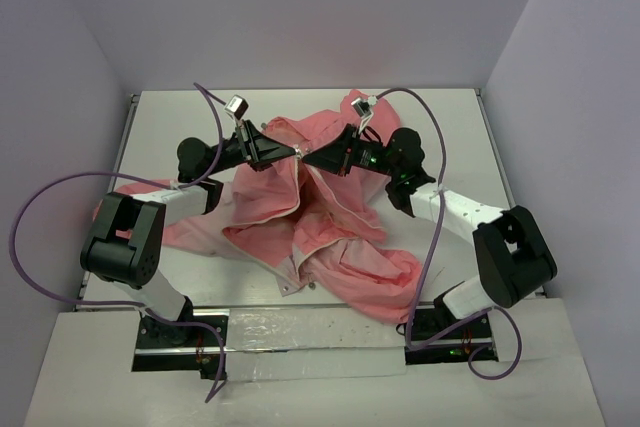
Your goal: Zip up the jacket
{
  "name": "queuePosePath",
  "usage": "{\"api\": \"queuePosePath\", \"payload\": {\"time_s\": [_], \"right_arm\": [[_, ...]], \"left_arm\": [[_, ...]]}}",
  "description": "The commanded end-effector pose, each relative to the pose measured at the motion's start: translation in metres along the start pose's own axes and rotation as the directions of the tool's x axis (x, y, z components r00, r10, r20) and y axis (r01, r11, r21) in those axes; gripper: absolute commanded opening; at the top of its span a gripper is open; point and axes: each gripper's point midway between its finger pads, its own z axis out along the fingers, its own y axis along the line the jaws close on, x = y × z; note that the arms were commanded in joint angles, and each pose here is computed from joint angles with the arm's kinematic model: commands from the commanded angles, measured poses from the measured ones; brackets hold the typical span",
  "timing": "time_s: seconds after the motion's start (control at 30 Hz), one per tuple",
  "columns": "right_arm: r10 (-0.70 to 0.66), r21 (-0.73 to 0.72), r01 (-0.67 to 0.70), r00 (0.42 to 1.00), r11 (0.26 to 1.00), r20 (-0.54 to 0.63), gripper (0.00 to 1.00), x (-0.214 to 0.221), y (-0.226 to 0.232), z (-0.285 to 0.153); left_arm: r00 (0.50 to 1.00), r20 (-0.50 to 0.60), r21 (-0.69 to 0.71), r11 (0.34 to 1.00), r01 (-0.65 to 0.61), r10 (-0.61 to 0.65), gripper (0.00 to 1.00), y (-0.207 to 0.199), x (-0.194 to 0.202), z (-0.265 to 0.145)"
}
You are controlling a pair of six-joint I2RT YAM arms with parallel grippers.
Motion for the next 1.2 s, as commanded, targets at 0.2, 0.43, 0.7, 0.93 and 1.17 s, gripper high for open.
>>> {"api": "queuePosePath", "payload": {"time_s": [0.2,0.43,0.7,0.93,1.17], "right_arm": [[-0.060,-0.054,0.063,0.997,0.997,0.054,0.00,-0.021,0.014,0.007],[-0.047,-0.024,0.050,0.994,0.998,0.101,0.00,-0.030,0.014,0.006],[-0.037,-0.003,0.037,0.990,0.999,0.134,0.00,-0.035,0.017,0.003],[-0.033,-0.010,0.035,0.991,0.999,0.126,0.00,-0.033,0.020,0.004],[-0.038,-0.022,0.040,0.993,0.999,0.109,0.00,-0.028,0.023,0.007]], "left_arm": [[0.871,0.043,0.357,0.807,-0.471,0.490,0.00,-0.091,0.030,-0.006],[0.872,0.053,0.356,0.807,-0.472,0.487,0.00,-0.090,0.031,-0.006],[0.863,0.064,0.339,0.802,-0.492,0.502,0.00,-0.085,0.033,-0.005],[0.839,0.058,0.282,0.798,-0.533,0.541,0.00,-0.079,0.034,0.002],[0.817,0.044,0.225,0.791,-0.570,0.576,0.00,-0.075,0.032,0.006]]}}
